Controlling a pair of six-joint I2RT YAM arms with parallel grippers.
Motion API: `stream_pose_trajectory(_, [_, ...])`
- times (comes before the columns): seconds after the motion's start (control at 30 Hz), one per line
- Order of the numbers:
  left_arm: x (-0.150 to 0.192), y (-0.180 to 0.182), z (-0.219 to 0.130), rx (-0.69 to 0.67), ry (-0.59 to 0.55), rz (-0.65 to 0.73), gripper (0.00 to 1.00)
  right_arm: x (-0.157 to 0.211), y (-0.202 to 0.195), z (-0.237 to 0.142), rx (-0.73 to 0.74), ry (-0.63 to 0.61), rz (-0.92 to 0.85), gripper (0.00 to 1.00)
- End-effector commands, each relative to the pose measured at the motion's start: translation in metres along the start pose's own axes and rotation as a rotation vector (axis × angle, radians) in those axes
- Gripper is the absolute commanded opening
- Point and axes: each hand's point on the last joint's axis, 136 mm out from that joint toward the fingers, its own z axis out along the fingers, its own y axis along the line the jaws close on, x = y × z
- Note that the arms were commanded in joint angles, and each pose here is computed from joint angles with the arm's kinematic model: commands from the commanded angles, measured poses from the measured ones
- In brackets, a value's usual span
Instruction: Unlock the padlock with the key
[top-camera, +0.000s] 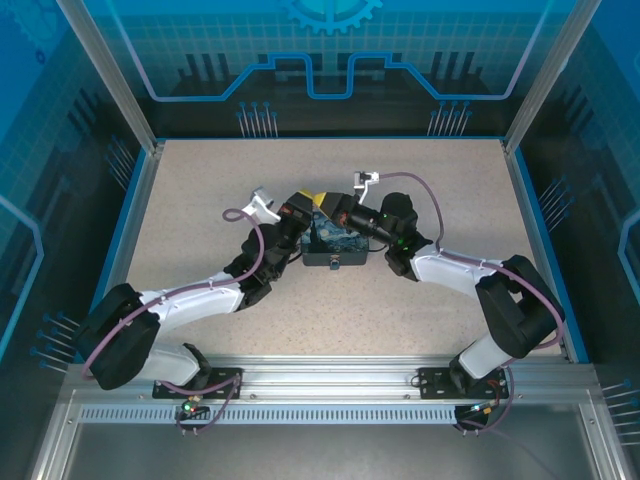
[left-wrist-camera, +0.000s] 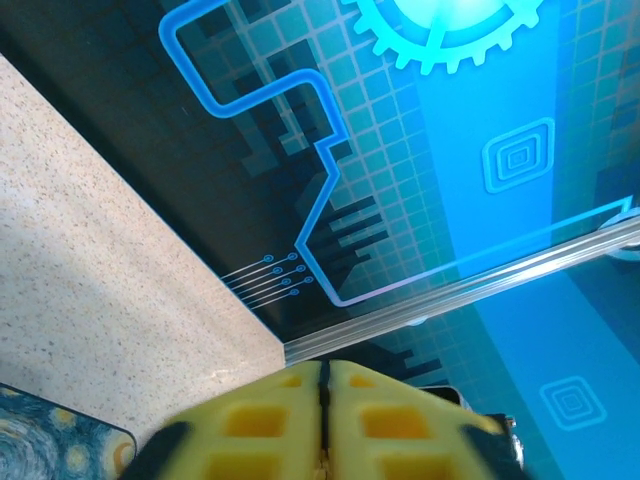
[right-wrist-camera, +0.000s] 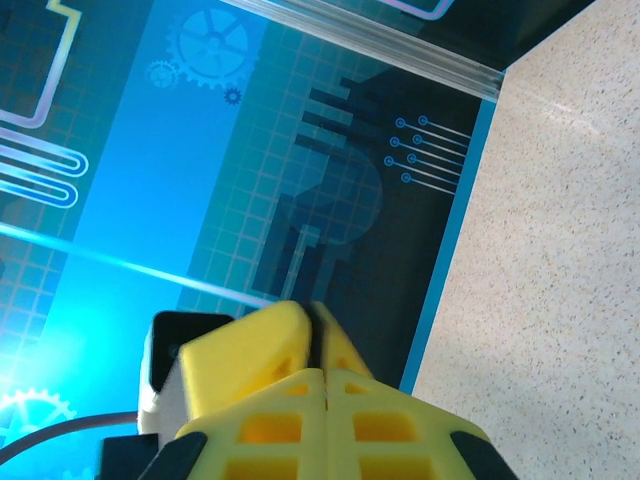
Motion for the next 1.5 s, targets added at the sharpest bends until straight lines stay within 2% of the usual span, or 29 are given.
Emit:
stream_pose_trajectory(0.0, [0.003, -0.016, 0.002, 0.005, 0.076, 0.049, 0.33, -0.003, 0.006, -0.003, -0.012, 0.01, -0.025, 0.0])
stream_pose_trajectory(0.1, [0.001, -0.01, 0.002, -0.065, 0.175, 0.087, 0.41, -0.007, 0.002, -0.01, 0.004, 0.01, -0.027, 0.0])
stream_pose_trajectory(0.3, [-0.016, 0.003, -0.005, -0.125, 0.31, 0.115, 0.42, -0.009, -0.002, -0.023, 0.037, 0.023, -0.029, 0.0])
stream_pose_trajectory(0.6, [-0.001, -0.014, -0.008, -0.032, 0.512, 0.191, 0.42, -0.005, -0.005, -0.025, 0.038, 0.047, -0.003, 0.0])
stream_pose_trajectory(1.07, [0.013, -0.004, 0.004, -0.013, 0.532, 0.102, 0.32, 0.0, -0.01, -0.021, 0.031, 0.052, 0.029, 0.0])
stream_pose_trajectory(1.47, [0.015, -0.004, 0.015, -0.007, 0.519, 0.081, 0.24, 0.002, -0.017, -0.021, 0.037, 0.055, 0.043, 0.0])
